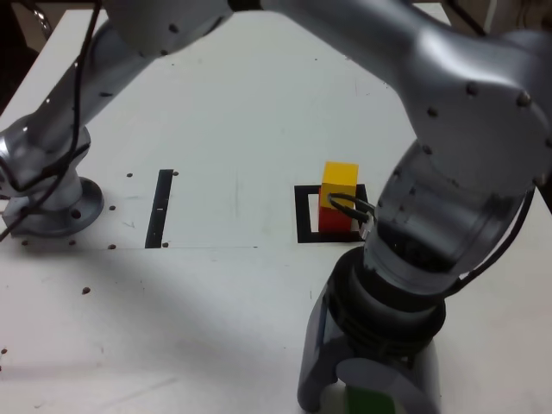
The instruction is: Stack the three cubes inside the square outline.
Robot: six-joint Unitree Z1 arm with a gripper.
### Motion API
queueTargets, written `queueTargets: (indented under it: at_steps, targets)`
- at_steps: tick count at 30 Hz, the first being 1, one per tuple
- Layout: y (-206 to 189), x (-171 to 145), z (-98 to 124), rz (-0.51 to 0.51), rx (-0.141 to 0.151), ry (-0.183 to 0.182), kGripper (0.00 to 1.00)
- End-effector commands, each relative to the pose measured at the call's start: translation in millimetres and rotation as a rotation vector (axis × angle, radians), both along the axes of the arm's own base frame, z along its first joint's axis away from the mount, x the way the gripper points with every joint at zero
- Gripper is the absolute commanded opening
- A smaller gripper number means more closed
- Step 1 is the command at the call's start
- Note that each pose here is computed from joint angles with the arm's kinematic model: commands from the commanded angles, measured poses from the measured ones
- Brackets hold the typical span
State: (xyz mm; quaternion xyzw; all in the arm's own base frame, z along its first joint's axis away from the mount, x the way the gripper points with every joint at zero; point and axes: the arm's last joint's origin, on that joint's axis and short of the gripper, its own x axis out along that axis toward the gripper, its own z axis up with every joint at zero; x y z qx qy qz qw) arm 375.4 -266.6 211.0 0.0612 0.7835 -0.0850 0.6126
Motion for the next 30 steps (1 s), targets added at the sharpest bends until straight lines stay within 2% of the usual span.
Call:
queueTargets:
  at_steps: [1,5,19,21,27,30]
  targets:
    - [0.9,2.1,-2.4,0.004,-0.001,0.004,0.91]
    - [3.2,3.7,-3.7,0.011,-0.002,0.012,0.86]
    - [10.4,5.9,-3.1,0.024,-0.002,0.039,0.57]
    - [10.4,6.1,-2.5,0.024,-0.002,0.038,0.5]
    - [9.8,8.3,-0.3,0.014,-0.002,0.015,0.23]
    - [9.5,8.8,0.0,0.013,-0.005,0.01,0.2]
